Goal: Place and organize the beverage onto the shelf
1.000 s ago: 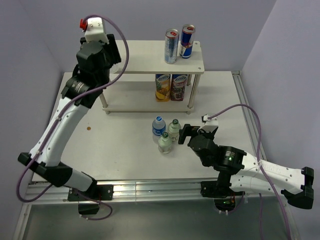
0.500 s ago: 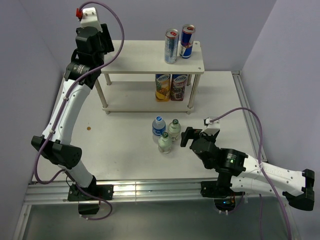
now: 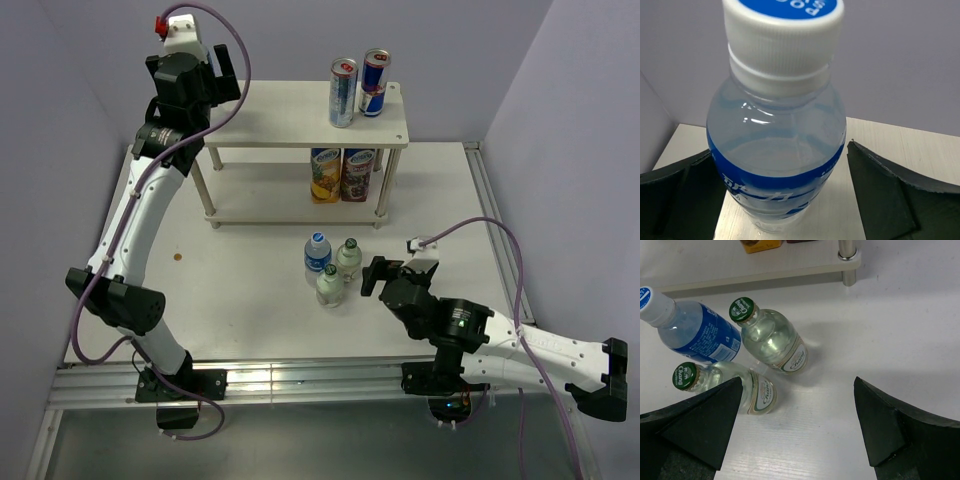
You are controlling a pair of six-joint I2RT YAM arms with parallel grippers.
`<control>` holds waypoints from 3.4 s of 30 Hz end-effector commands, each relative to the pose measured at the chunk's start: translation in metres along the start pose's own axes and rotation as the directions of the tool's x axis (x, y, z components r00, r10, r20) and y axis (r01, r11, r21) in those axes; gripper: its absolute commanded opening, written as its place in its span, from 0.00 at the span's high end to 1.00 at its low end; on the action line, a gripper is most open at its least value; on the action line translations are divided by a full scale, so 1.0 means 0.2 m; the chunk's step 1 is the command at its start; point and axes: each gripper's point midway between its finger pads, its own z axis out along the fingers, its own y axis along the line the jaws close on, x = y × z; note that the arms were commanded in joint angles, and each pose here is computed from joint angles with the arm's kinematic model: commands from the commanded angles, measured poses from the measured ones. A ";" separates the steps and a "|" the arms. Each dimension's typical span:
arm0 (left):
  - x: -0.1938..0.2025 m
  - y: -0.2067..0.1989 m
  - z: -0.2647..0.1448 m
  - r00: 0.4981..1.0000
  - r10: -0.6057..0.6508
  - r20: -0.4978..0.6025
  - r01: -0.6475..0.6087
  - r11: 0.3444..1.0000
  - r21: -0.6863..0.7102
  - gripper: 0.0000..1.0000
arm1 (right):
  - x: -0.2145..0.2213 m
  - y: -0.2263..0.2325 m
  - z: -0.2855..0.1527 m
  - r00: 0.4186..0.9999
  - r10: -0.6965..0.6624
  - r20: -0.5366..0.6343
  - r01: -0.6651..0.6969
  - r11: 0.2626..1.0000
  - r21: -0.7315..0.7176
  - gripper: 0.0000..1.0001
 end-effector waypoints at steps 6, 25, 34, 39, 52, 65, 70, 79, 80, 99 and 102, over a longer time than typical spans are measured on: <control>-0.19 0.02 -0.14 0.995 -0.062 0.083 0.061 0.998 0.011 0.01 | -0.01 0.00 -0.01 0.999 0.039 0.014 -0.039 0.999 -0.007 0.01; 0.64 -0.01 -0.96 0.953 -0.167 -0.251 0.226 0.947 0.229 0.01 | 0.01 0.00 0.01 1.000 0.024 0.012 -0.024 1.000 -0.003 0.01; 1.31 -0.30 -1.17 0.903 -0.155 -0.400 0.346 0.816 0.463 0.01 | 0.05 0.00 0.02 1.000 0.016 -0.002 -0.016 1.000 0.013 0.01; 1.49 -0.39 -1.15 0.886 -0.125 -0.447 0.361 0.790 0.495 0.01 | 0.05 -0.01 0.02 0.999 0.037 0.004 -0.037 0.999 0.004 0.01; 1.75 -0.57 -1.20 0.867 -0.037 -0.496 0.335 0.781 0.527 0.01 | 0.06 -0.02 0.03 1.000 0.021 0.003 -0.021 1.000 0.021 0.01; 1.88 -0.72 -1.17 0.876 0.001 -0.483 0.297 0.786 0.542 0.01 | 0.06 -0.01 0.03 1.000 0.014 0.003 -0.014 1.000 0.023 0.01; 1.92 -0.79 -1.12 0.884 0.008 -0.468 0.276 0.799 0.534 0.01 | 0.07 -0.01 0.04 1.000 0.007 -0.003 -0.006 1.000 0.023 0.01; 1.84 -0.80 -1.06 0.928 -0.041 -0.371 0.239 0.829 0.506 0.01 | 0.08 0.00 0.04 1.000 -0.005 -0.009 0.005 1.000 0.020 0.01; 1.84 -0.80 -1.05 0.933 -0.047 -0.356 0.231 0.836 0.497 0.01 | 0.08 0.00 0.04 1.000 -0.005 -0.009 0.005 1.000 0.020 0.01; 1.66 -0.73 -0.97 0.963 0.044 -0.266 0.057 0.930 0.362 1.00 | 0.08 0.00 0.04 1.000 -0.006 -0.008 0.006 1.000 0.009 0.01; 1.32 -0.72 -1.00 0.977 -0.005 -0.214 0.082 0.933 0.352 1.00 | 0.08 0.01 0.05 1.000 -0.013 -0.010 0.013 1.000 0.012 0.01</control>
